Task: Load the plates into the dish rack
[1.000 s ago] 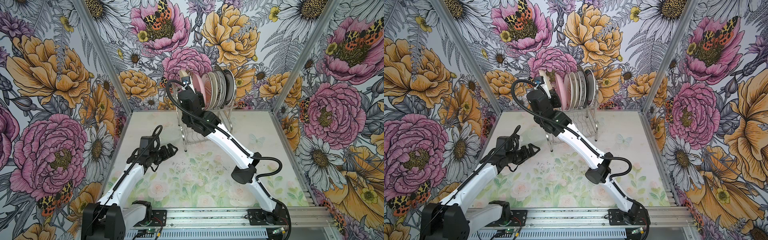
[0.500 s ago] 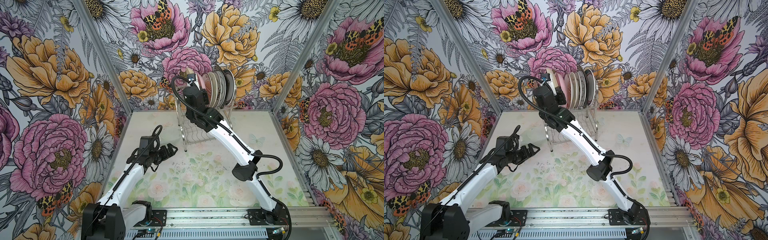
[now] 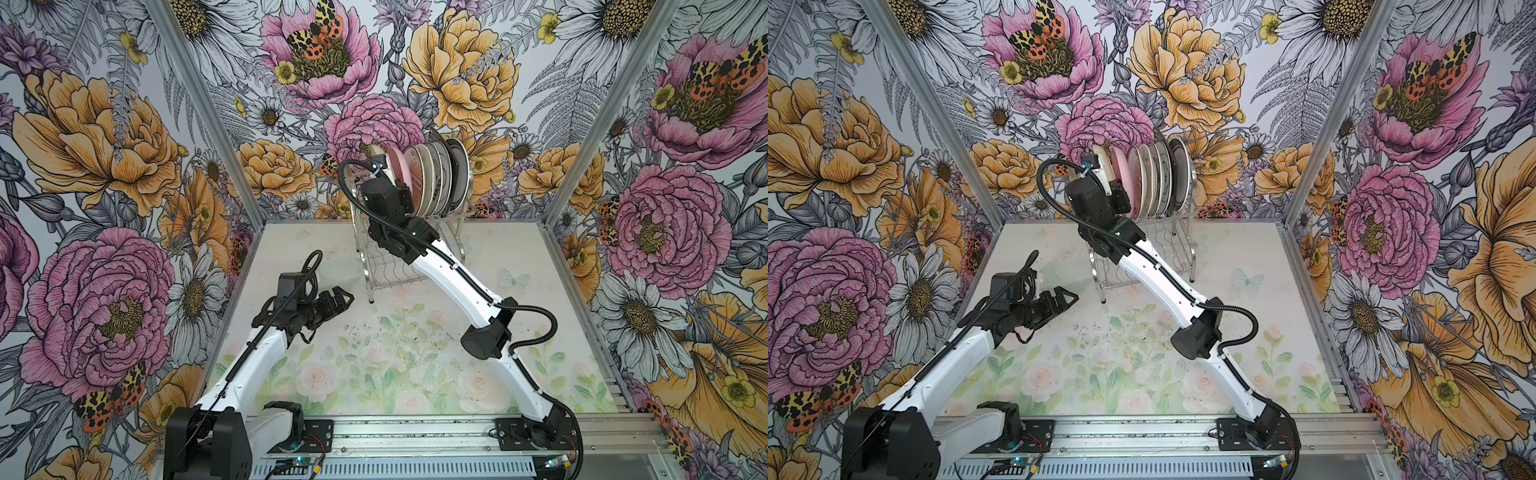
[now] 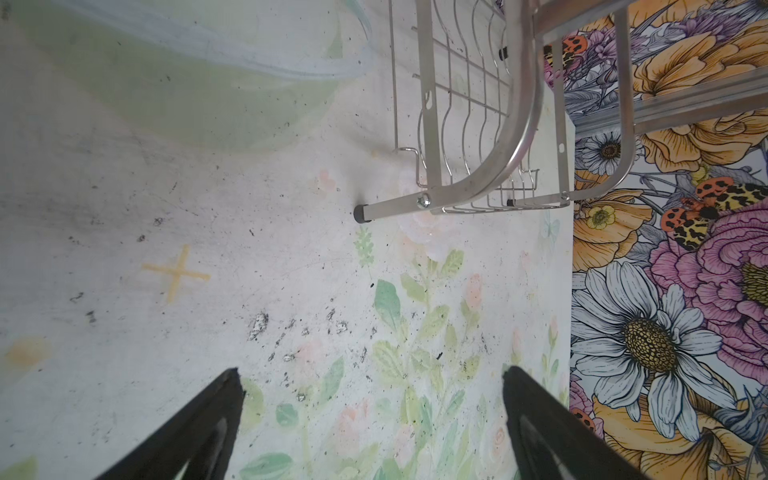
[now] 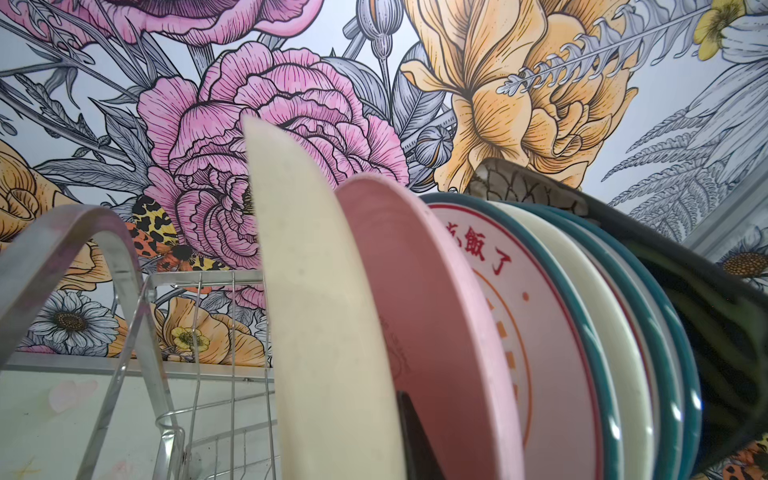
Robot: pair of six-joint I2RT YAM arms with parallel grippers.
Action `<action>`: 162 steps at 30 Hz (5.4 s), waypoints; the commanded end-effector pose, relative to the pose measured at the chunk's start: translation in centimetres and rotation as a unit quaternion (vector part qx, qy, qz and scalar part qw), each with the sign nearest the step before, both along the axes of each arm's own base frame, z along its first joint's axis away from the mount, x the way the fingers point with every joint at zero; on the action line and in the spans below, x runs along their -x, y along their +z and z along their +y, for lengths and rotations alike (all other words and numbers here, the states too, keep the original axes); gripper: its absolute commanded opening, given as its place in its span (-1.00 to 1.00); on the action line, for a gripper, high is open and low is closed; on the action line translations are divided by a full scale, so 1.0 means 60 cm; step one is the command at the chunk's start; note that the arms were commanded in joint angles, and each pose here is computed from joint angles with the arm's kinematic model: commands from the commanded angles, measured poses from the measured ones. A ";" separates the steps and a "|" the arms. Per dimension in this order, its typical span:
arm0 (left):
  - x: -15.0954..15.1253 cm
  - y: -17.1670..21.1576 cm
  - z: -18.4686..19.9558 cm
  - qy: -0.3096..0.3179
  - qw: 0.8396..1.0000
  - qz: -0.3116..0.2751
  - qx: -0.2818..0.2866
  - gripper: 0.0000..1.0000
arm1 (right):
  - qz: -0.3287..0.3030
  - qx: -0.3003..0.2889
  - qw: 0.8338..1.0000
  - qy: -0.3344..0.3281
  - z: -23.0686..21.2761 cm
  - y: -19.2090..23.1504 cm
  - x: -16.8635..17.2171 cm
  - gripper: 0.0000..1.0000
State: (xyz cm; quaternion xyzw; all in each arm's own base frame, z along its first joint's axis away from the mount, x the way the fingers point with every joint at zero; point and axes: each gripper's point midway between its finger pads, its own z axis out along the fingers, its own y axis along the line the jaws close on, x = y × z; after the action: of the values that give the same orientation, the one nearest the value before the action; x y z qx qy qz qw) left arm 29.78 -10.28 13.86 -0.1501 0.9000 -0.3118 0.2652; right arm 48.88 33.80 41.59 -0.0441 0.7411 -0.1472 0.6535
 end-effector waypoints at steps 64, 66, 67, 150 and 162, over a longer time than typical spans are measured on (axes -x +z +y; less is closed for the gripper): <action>-0.001 0.032 -0.006 0.010 0.999 -0.039 0.010 0.96 | -0.001 -0.047 0.997 0.068 -0.007 0.079 0.091 0.06; -0.001 0.036 -0.006 0.010 0.999 -0.042 0.010 0.96 | 0.000 -0.054 0.996 0.072 -0.008 0.082 0.101 0.06; -0.002 0.038 -0.007 0.010 0.999 -0.044 0.010 0.96 | 0.001 -0.058 0.996 0.074 -0.009 0.084 0.107 0.06; -0.122 0.040 0.220 0.188 0.858 -0.341 -0.335 0.97 | 0.103 -0.153 0.983 0.003 -0.593 -0.465 0.150 0.99; -0.150 0.023 0.223 0.179 0.850 -0.361 -0.339 0.97 | 0.069 -0.142 0.987 0.017 -0.596 -0.486 0.143 0.99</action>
State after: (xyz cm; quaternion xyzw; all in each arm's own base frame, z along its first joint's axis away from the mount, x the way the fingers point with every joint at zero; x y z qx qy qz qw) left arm 38.30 2.91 13.81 -0.0935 0.7716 0.0336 0.6283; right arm 39.81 -2.03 11.56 0.0369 0.8180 -0.0295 0.5733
